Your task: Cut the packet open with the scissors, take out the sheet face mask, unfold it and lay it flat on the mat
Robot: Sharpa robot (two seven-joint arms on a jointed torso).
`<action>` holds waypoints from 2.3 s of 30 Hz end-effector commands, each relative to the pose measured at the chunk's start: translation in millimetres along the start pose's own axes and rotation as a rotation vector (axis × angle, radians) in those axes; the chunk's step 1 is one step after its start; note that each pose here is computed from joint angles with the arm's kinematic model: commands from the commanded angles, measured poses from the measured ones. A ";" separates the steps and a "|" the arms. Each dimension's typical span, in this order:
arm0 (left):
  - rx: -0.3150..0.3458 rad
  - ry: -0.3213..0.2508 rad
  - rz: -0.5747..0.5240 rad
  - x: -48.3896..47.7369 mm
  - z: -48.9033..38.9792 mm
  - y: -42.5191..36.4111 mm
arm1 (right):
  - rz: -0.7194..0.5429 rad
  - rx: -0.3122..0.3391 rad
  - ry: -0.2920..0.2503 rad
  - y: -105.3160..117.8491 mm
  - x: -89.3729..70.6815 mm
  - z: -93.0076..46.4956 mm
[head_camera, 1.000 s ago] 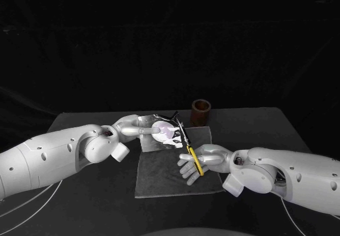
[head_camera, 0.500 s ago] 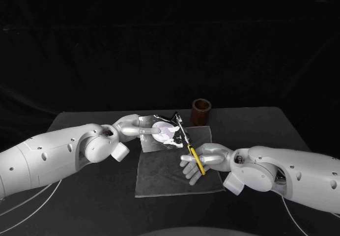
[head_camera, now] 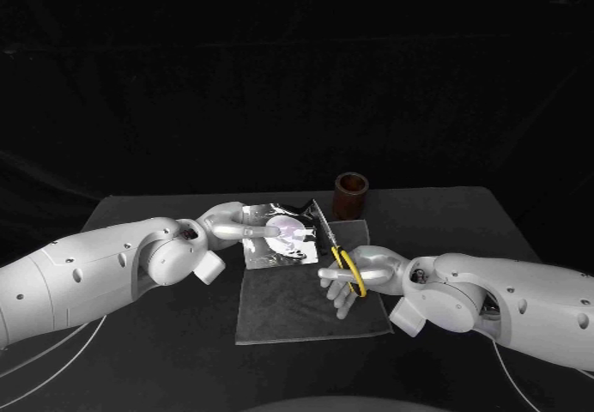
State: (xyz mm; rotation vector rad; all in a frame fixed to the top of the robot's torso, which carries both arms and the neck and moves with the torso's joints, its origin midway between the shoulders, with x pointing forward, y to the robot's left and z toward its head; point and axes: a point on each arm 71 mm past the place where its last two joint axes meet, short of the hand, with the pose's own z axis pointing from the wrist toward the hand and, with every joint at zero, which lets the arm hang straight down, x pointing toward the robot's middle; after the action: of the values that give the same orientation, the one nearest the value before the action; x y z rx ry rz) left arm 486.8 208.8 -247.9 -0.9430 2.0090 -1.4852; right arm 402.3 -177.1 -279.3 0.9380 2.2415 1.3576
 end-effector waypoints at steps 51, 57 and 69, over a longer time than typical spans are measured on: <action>0.007 -0.001 -0.041 -3.7 -2.4 -0.1 | 0.038 0.018 0.176 -30.6 21.8 -33.9; 0.008 0.004 -0.042 -2.3 -1.8 -0.3 | 0.050 0.020 0.181 -30.6 21.8 -29.8; 0.006 0.014 -0.042 0.3 -1.3 -0.6 | 0.056 0.016 0.174 -27.8 18.6 -20.8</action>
State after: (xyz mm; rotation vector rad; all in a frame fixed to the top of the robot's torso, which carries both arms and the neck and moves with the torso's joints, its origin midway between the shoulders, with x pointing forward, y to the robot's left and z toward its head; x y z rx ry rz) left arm 486.9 212.3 -248.2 -0.9861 2.0001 -1.4932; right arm 366.0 -187.8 -294.6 0.9249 2.3717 1.4713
